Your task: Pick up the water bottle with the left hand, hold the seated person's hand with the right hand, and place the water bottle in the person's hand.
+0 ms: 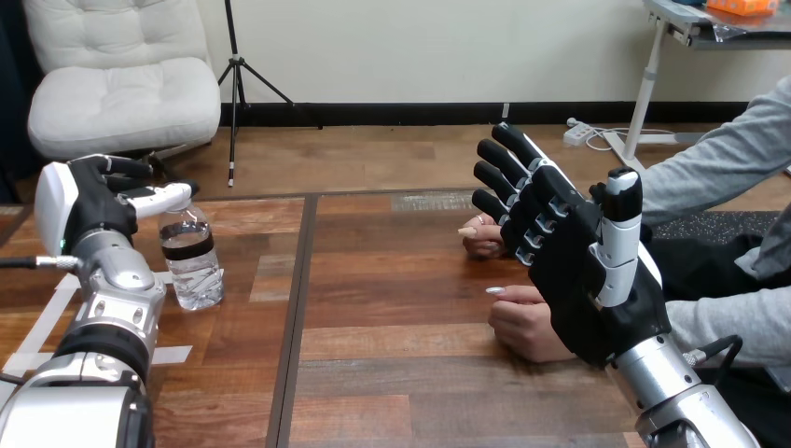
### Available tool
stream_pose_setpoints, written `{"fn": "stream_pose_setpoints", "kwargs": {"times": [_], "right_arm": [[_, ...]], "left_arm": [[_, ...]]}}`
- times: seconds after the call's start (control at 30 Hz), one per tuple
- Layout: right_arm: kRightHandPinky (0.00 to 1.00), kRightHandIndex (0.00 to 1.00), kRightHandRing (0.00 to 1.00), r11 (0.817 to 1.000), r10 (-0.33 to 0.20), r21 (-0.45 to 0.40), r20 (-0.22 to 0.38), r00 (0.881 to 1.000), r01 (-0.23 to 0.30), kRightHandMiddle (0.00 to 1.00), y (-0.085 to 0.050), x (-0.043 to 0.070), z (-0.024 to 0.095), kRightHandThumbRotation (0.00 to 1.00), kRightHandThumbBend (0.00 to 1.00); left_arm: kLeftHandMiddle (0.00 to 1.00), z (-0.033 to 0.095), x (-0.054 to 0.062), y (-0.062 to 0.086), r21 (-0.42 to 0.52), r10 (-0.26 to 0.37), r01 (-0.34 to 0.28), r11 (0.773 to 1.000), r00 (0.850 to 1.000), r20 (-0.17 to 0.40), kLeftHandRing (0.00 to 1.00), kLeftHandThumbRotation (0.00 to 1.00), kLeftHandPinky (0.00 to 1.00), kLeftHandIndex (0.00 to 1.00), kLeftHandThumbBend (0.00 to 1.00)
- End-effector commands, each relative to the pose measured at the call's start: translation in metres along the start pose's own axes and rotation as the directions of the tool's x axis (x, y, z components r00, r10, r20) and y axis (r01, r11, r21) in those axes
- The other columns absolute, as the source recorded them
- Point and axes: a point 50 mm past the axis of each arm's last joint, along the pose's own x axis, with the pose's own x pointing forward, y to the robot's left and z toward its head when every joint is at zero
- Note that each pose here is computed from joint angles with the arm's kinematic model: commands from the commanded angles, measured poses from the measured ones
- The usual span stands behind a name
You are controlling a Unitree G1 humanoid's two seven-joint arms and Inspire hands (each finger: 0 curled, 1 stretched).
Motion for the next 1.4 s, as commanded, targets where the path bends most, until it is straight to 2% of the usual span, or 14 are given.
{"fn": "stream_pose_setpoints", "kwargs": {"times": [0.0, 0.57, 0.83, 1.17, 1.23, 1.37], "right_arm": [[1.0, 0.95, 0.98, 1.0, 0.014, -0.025, 0.07, 0.997, -0.012, 0.96, -0.001, 0.0073, 0.014, 1.0, 0.96], [0.99, 0.95, 0.97, 1.0, 0.013, -0.027, 0.068, 0.998, -0.011, 0.96, 0.0, 0.0072, 0.0146, 1.0, 0.97], [0.99, 0.95, 0.97, 1.0, 0.013, -0.027, 0.069, 0.998, -0.011, 0.96, 0.0002, 0.0073, 0.0148, 1.0, 0.96], [0.99, 0.96, 0.98, 0.999, 0.017, -0.03, 0.072, 0.997, -0.015, 0.97, 0.0007, 0.0072, 0.0152, 1.0, 0.96], [0.99, 0.96, 0.98, 0.999, 0.017, -0.03, 0.071, 0.997, -0.015, 0.97, 0.0007, 0.0072, 0.0152, 1.0, 0.96], [1.0, 0.96, 0.98, 1.0, 0.014, -0.028, 0.07, 0.997, -0.012, 0.97, 0.001, 0.0071, 0.0152, 1.0, 0.96]], "left_arm": [[0.5, 0.0167, 0.0037, 0.0051, -0.017, 0.012, -0.011, 1.0, 0.997, 0.07, 0.45, 0.0, 0.41, 0.5, 0.73], [0.51, 0.016, 0.0034, 0.0041, -0.011, 0.014, -0.013, 1.0, 0.998, 0.059, 0.45, 0.0, 0.4, 0.51, 0.72], [0.53, 0.0156, 0.0032, 0.0034, -0.014, 0.02, -0.019, 1.0, 0.999, 0.044, 0.5, 0.0, 0.44, 0.52, 0.74], [0.63, 0.0139, 0.0042, 0.0013, -0.011, -0.055, 0.055, 0.998, 0.998, 0.013, 0.61, 0.0, 0.53, 0.6, 0.85], [0.68, 0.013, 0.0045, 0.0012, -0.002, -0.07, 0.07, 0.998, 0.998, 0.005, 0.65, 0.0, 0.58, 0.66, 0.88], [0.73, 0.0133, 0.0053, 0.0006, 0.08, -0.106, 0.107, 0.991, 0.994, -0.009, 0.7, 0.04, 0.63, 0.73, 0.91]]}}
